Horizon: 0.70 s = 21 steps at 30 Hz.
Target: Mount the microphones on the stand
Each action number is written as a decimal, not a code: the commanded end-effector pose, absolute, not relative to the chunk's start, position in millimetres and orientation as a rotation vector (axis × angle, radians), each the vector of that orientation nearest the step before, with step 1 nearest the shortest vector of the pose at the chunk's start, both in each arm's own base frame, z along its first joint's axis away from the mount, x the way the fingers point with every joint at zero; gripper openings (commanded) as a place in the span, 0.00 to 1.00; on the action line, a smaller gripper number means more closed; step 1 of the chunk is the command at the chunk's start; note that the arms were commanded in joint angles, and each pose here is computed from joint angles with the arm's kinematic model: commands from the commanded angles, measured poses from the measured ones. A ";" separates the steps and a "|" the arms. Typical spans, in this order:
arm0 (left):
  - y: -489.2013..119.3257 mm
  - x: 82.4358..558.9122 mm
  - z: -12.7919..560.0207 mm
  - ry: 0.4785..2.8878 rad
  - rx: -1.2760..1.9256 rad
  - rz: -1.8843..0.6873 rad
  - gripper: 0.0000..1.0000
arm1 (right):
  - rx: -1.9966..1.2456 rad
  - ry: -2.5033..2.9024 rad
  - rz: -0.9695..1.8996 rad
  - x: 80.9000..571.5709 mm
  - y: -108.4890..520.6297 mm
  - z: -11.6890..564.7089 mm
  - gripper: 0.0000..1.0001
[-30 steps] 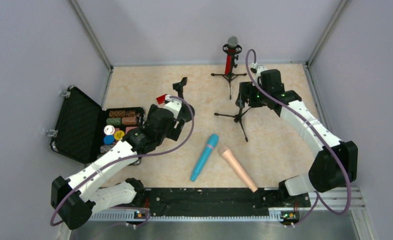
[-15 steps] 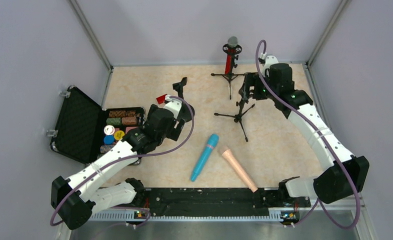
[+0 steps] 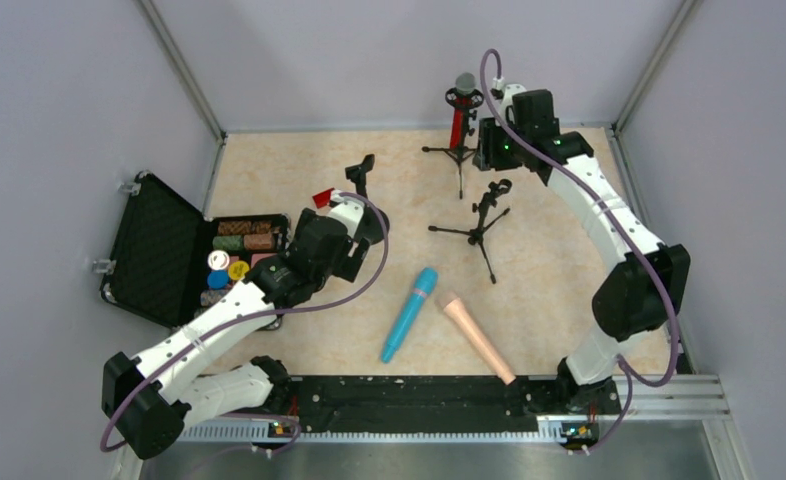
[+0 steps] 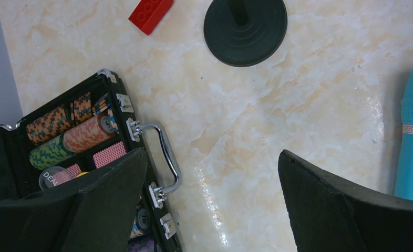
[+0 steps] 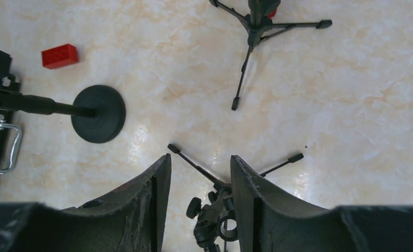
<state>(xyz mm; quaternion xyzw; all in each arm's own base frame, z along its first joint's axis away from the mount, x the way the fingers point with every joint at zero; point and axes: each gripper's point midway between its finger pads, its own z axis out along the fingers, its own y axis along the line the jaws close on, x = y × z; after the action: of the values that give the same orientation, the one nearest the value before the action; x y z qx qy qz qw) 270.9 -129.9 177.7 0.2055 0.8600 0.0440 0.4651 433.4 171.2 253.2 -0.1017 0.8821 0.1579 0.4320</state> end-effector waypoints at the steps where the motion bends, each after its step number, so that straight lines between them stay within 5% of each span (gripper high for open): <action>1: -133.6 273.3 180.3 2.100 0.512 0.098 0.98 | -0.249 2.258 0.260 435.6 152.5 250.4 0.43; 21: -137.0 272.0 178.2 2.108 0.528 0.078 0.98 | -0.170 2.398 0.016 409.3 110.2 190.9 0.26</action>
<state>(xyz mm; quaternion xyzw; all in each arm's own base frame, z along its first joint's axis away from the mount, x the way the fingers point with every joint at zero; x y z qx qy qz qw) 270.0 -133.6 174.2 0.2122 0.8619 0.0366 0.4591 427.3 121.1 196.2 -0.0692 0.9235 0.0202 0.3766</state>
